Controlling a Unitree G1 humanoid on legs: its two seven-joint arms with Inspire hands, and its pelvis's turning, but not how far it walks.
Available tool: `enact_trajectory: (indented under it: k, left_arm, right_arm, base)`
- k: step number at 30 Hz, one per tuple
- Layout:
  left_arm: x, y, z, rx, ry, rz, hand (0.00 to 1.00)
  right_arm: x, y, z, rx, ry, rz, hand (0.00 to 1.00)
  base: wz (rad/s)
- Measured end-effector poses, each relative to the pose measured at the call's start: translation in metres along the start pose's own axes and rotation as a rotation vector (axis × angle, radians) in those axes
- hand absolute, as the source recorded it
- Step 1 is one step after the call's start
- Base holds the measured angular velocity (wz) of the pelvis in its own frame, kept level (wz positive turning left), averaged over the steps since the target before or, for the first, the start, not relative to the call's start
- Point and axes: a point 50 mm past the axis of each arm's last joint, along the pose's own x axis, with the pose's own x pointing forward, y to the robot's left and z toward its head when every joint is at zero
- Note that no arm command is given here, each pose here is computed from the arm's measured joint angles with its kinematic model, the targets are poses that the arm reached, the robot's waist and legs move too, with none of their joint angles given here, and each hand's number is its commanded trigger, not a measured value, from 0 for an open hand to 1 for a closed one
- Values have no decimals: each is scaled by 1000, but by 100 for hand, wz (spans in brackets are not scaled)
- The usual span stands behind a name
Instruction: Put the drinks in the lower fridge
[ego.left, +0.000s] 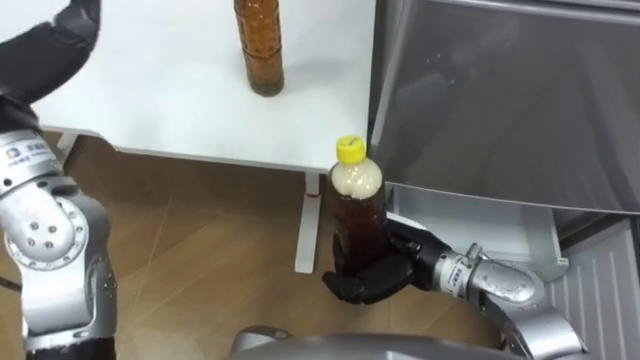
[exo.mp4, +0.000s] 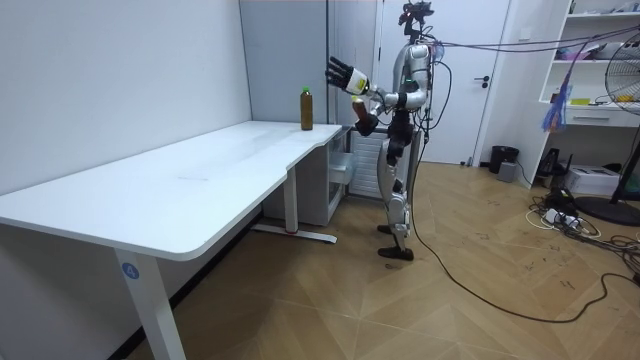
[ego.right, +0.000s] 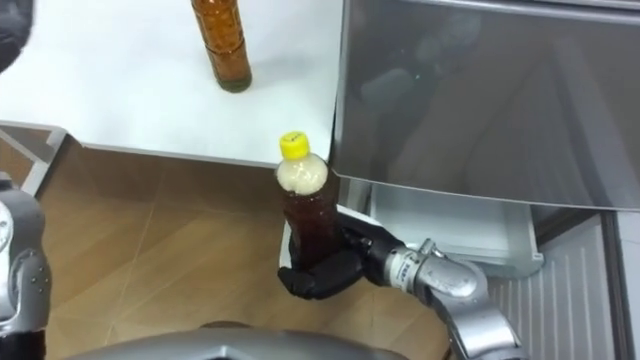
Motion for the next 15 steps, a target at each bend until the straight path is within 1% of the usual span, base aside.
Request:
enact_trajectory:
  k: [1,2,3,4,6,7,9,10,12,13,15]
  left_arm:
    - [-1,4,-9,6,42,22,0]
    - [-5,14,-28,38,128,65,0]
    - [-12,25,-46,79,214,107,0]
    - [-17,30,-55,106,255,123,0]
    - [-38,50,-87,204,414,179,0]
    - [-43,55,-93,230,446,188,0]
    - [-61,71,-113,310,569,223,0]
    - [-67,74,-118,327,601,229,0]
    - [-90,88,-137,395,742,254,0]
    - [-95,92,-140,393,776,273,0]
    - [-111,105,-148,395,880,342,0]
  right_arm:
    - [0,0,0,0,0,-4,100]
    - [1,-1,1,-5,-3,-12,100]
    - [0,-4,2,-12,-2,-28,100]
    - [0,-4,3,-14,-2,-35,100]
    - [1,-5,3,-14,5,-46,100]
    - [1,-5,2,-10,8,-49,100]
    - [1,-6,1,-4,16,-69,100]
    - [1,-7,2,-4,18,-74,100]
    - [2,-12,7,-6,15,-93,100]
    - [3,-13,8,-9,10,-99,100]
    - [6,-17,14,-17,-2,-114,100]
  base:
    - [0]
    - [0]
    - [-3]
    - [-10]
    - [-18]
    - [-13]
    - [4]
    - [11]
    - [6]
    - [0]
    - [-6]
